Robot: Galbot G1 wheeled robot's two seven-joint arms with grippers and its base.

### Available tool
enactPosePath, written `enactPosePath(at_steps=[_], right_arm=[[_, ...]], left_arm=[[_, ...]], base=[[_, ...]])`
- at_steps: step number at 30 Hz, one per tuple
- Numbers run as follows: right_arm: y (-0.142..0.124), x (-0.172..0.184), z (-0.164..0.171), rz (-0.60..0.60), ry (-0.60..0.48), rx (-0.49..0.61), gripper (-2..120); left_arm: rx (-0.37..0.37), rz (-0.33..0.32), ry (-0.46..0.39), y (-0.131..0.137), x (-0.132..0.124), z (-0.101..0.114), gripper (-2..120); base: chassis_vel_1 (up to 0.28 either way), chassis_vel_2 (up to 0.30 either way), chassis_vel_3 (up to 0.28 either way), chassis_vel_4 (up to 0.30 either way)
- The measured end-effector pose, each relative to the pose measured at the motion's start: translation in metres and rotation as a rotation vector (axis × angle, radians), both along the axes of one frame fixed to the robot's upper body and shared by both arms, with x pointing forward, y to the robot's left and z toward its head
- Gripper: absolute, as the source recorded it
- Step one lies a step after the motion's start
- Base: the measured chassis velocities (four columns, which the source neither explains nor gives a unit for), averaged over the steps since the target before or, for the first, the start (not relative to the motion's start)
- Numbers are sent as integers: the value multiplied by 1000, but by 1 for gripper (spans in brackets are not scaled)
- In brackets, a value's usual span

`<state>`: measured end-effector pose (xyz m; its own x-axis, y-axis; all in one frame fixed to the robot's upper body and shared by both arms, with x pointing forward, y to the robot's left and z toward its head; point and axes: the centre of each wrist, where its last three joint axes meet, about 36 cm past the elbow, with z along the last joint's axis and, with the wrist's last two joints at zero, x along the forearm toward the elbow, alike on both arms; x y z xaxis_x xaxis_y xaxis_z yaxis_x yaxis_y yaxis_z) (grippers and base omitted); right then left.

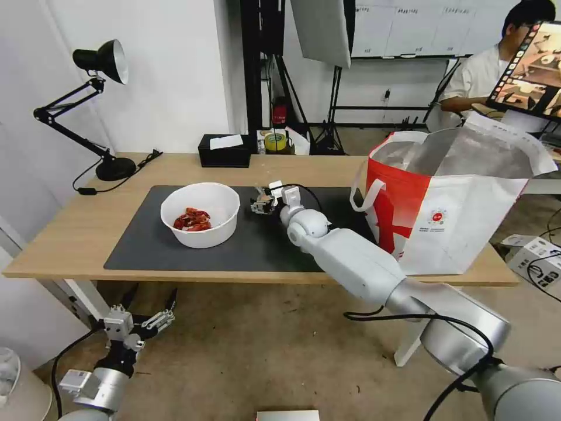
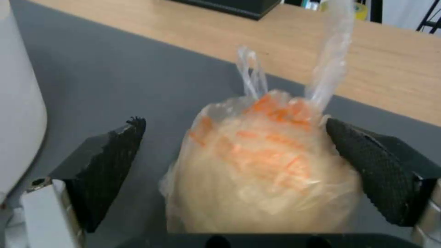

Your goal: Pick up the trash from the table and place it into the takeout bag.

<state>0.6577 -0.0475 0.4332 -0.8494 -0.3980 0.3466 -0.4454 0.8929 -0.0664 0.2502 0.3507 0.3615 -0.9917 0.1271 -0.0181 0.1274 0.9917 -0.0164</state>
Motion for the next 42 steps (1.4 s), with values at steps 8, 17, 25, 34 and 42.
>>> enactPosePath(at_steps=[8, 17, 25, 34, 42], right_arm=[[3, -2, -5, 1, 11, -19, 100], [-2, -6, -9, -5, 17, -32, 94], [-11, -9, -11, -6, 15, -35, 65], [-24, -21, -11, -14, -53, -27, 32], [-46, -50, -10, -15, -232, 17, 9]], left_arm=[[0, 5, -4, 3, -2, 1, 100], [-3, 2, -5, 1, -3, 1, 100], [-2, 0, -4, -1, -5, 0, 100], [-4, -5, -4, -4, -6, 0, 100], [-6, -14, -6, -7, -7, 1, 100]], base=[[0, 0, 0, 0], [0, 0, 0, 0], [0, 0, 0, 0], [0, 0, 0, 0], [0, 0, 0, 0]])
